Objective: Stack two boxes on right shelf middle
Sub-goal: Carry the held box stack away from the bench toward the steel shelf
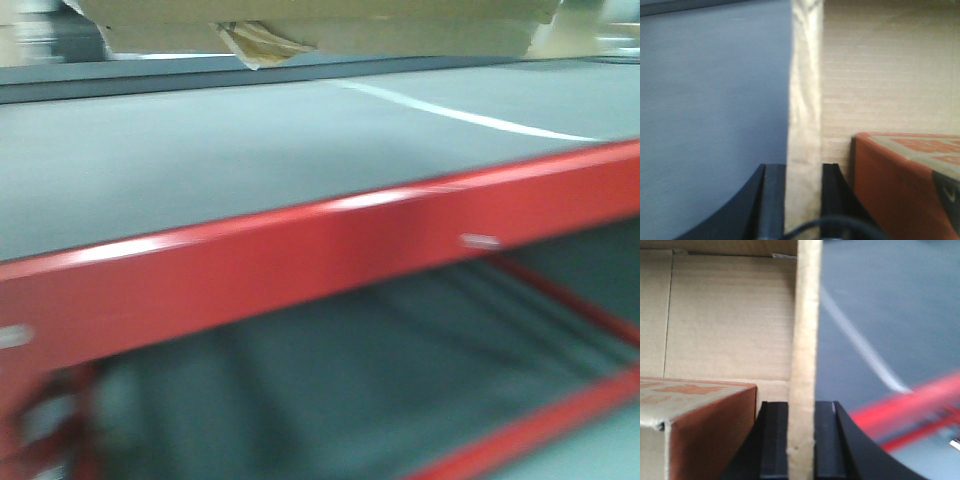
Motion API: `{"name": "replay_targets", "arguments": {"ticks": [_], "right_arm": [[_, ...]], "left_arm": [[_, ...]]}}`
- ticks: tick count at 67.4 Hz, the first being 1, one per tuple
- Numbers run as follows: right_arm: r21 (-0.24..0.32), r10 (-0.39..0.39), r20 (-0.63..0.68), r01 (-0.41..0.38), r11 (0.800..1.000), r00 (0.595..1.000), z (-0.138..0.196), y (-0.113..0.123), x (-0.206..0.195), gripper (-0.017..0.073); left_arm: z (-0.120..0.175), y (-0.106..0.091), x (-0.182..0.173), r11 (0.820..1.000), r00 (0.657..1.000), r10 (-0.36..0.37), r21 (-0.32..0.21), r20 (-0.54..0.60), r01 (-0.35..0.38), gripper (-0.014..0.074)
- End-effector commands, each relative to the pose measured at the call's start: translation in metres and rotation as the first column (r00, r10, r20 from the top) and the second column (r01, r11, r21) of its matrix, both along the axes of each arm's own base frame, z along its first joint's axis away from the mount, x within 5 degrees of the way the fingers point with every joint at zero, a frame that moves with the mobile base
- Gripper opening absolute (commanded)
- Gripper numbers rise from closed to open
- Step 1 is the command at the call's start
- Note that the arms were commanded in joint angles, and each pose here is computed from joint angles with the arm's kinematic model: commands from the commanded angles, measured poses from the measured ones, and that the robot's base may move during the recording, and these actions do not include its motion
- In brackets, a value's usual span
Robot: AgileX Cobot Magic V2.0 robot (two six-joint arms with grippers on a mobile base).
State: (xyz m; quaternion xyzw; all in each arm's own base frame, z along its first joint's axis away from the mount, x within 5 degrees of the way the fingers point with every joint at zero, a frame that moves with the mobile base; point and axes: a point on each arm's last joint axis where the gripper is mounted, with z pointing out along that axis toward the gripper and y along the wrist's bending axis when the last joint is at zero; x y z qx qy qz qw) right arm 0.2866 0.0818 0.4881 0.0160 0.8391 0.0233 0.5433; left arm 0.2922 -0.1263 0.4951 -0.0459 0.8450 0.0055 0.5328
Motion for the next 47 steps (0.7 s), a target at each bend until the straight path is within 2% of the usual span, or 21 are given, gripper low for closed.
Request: {"name": "replay_targets", "arguments": {"ticks": [1, 47], "right_arm": [[0.000, 0.003, 0.076, -0.003, 1.000, 0.997, 0.0134, -0.0039, -0.0055, -0.0154], [0.000, 0.003, 0.076, -0.003, 1.000, 0.997, 0.0134, -0.0039, -0.0055, -0.0154]], "left_arm": [[0.0109, 0.0070, -0.0020, 1.000, 0.998, 0.019, 0.006, 0.065, -0.019, -0.0111], [0.0109, 0.0070, -0.0020, 1.000, 0.998, 0.019, 0.006, 0.065, -0.019, -0.0111]]}}
